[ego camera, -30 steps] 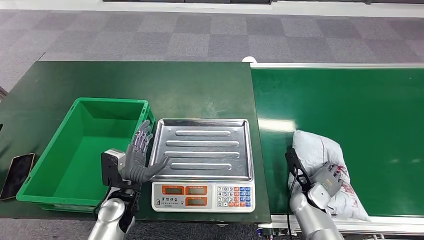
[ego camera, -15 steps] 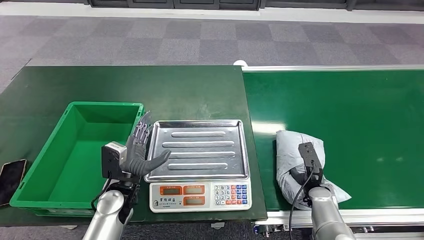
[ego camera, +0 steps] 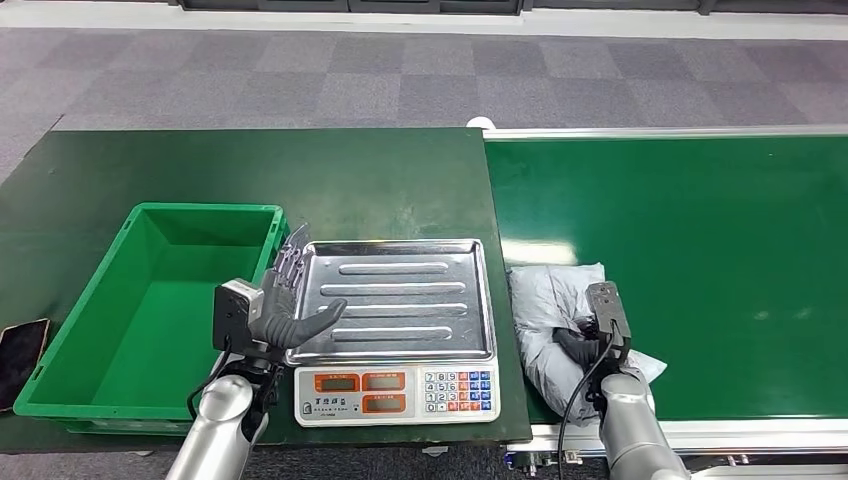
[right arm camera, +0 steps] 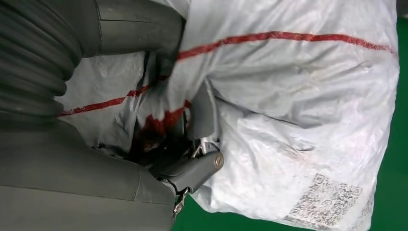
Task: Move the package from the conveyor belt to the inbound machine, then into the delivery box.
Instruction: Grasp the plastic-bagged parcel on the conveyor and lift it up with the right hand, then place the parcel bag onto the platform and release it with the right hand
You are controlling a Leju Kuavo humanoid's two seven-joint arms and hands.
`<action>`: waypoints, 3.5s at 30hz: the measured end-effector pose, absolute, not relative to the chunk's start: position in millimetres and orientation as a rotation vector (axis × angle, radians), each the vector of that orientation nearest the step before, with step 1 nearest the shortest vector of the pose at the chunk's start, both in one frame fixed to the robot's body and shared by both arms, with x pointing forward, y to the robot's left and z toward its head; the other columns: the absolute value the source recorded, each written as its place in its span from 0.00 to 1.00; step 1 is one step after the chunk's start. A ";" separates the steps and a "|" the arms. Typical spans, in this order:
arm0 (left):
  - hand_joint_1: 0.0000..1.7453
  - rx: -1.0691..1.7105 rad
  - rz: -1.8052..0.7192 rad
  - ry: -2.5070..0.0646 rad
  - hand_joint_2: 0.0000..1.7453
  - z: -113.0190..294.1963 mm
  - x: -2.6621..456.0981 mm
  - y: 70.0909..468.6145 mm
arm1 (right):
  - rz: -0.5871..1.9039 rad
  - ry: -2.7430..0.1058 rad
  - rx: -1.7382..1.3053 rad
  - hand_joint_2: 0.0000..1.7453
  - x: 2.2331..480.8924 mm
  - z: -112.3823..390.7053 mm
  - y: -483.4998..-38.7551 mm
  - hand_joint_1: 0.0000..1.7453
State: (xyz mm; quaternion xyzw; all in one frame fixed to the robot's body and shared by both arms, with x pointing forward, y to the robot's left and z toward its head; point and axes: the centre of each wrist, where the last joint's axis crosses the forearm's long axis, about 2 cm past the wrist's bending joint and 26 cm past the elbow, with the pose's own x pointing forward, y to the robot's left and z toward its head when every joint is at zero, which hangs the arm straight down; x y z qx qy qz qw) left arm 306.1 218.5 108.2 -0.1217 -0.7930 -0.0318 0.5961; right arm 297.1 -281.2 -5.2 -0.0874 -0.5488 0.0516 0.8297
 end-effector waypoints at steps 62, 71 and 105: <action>0.00 -0.226 -0.038 -1.880 1.00 103.1 306.8 229.6 | 0.515 -1.973 -0.544 1.00 394.0 206.4 -184.6 1.00; 0.00 -0.237 -0.035 -1.879 1.00 105.6 316.5 224.2 | 0.718 -2.027 -0.374 1.00 381.4 225.4 -110.2 1.00; 0.00 -0.208 -0.054 -1.884 1.00 112.4 336.4 220.6 | 0.613 -1.933 0.168 1.00 357.4 197.1 -118.2 0.00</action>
